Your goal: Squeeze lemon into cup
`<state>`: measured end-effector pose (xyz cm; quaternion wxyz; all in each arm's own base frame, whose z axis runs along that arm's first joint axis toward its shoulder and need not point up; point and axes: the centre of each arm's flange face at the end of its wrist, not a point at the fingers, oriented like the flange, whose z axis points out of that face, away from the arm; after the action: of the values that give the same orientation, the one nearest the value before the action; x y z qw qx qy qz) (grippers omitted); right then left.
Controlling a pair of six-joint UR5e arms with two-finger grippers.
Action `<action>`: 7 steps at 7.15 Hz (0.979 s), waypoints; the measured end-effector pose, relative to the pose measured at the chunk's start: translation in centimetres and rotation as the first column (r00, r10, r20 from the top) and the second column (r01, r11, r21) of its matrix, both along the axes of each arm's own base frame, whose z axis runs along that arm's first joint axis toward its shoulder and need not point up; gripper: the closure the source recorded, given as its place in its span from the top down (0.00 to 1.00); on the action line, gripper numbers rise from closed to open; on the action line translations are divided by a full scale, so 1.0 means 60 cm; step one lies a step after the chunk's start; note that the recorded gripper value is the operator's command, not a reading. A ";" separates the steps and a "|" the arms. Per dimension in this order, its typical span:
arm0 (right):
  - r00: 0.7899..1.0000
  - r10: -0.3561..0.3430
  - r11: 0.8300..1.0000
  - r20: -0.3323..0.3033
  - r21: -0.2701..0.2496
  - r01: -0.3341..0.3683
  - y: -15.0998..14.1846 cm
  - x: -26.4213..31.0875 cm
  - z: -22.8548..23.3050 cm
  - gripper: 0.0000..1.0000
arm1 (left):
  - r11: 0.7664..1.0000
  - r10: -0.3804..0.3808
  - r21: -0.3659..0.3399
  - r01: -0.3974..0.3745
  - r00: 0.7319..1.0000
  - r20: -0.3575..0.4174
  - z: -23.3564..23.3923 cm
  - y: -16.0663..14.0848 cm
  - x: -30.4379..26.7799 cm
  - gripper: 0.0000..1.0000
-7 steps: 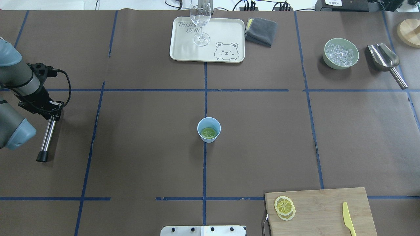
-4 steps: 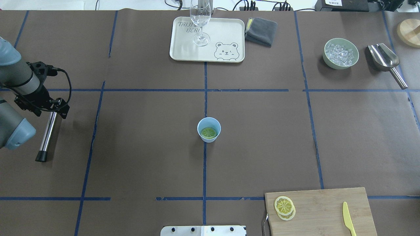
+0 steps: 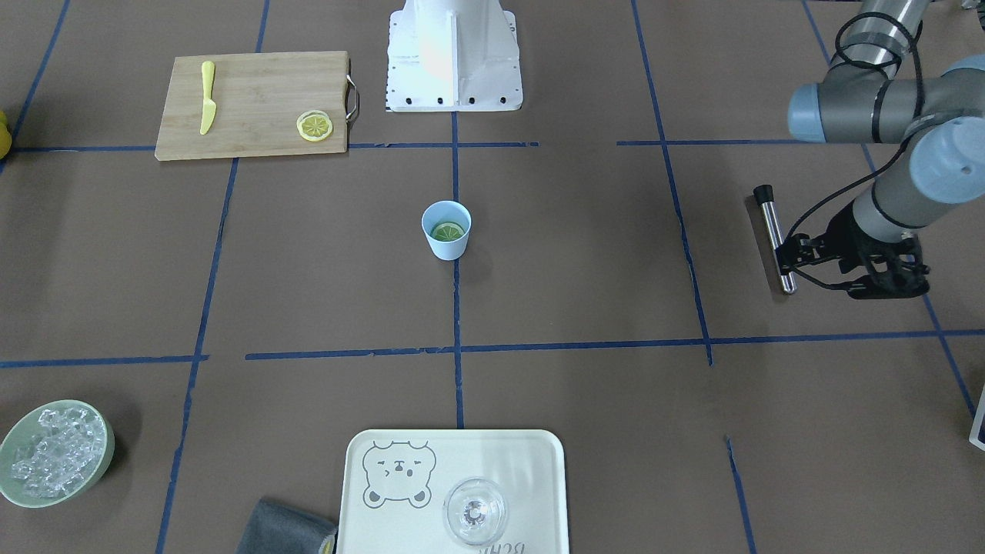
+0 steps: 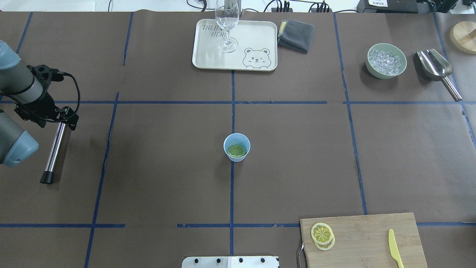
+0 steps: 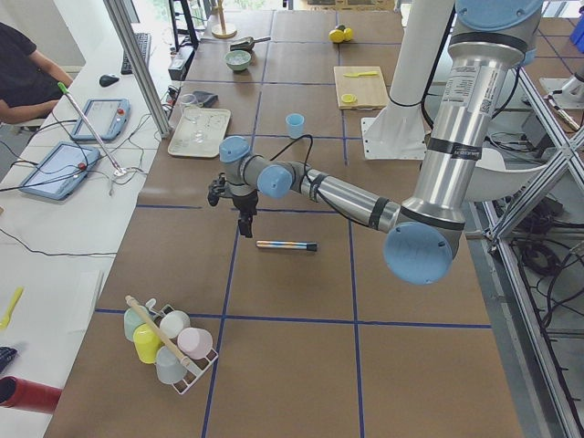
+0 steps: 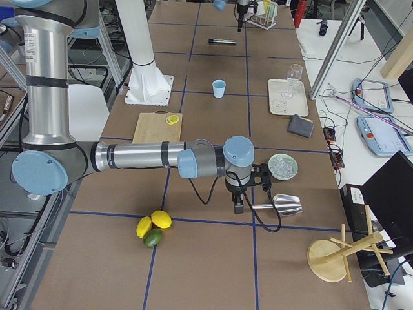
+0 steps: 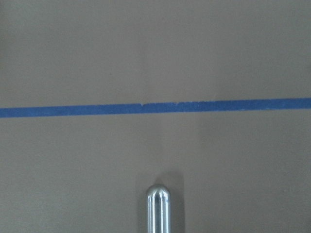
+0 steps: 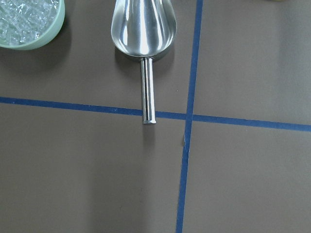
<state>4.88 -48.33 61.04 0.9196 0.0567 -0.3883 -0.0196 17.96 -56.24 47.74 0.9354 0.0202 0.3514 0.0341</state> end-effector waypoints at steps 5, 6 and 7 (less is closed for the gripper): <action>1.000 0.002 0.999 0.009 -0.045 -0.002 0.014 0.000 0.025 1.00 | 0.990 0.085 0.107 -0.093 0.994 0.074 0.141 0.023 -0.371 1.00; 1.000 0.002 0.999 0.009 -0.049 -0.002 0.015 0.000 0.028 1.00 | 0.991 0.100 0.086 -0.104 0.993 0.057 0.202 0.063 -0.403 1.00; 1.000 0.002 0.999 0.010 -0.054 -0.002 0.016 0.000 0.031 1.00 | 0.991 0.109 0.073 -0.110 0.994 0.023 0.247 0.097 -0.414 1.00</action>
<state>4.88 -47.39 62.91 0.9189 0.0326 -0.3931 -0.0080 -6.86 -50.43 62.58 0.9339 0.0351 0.3418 0.0985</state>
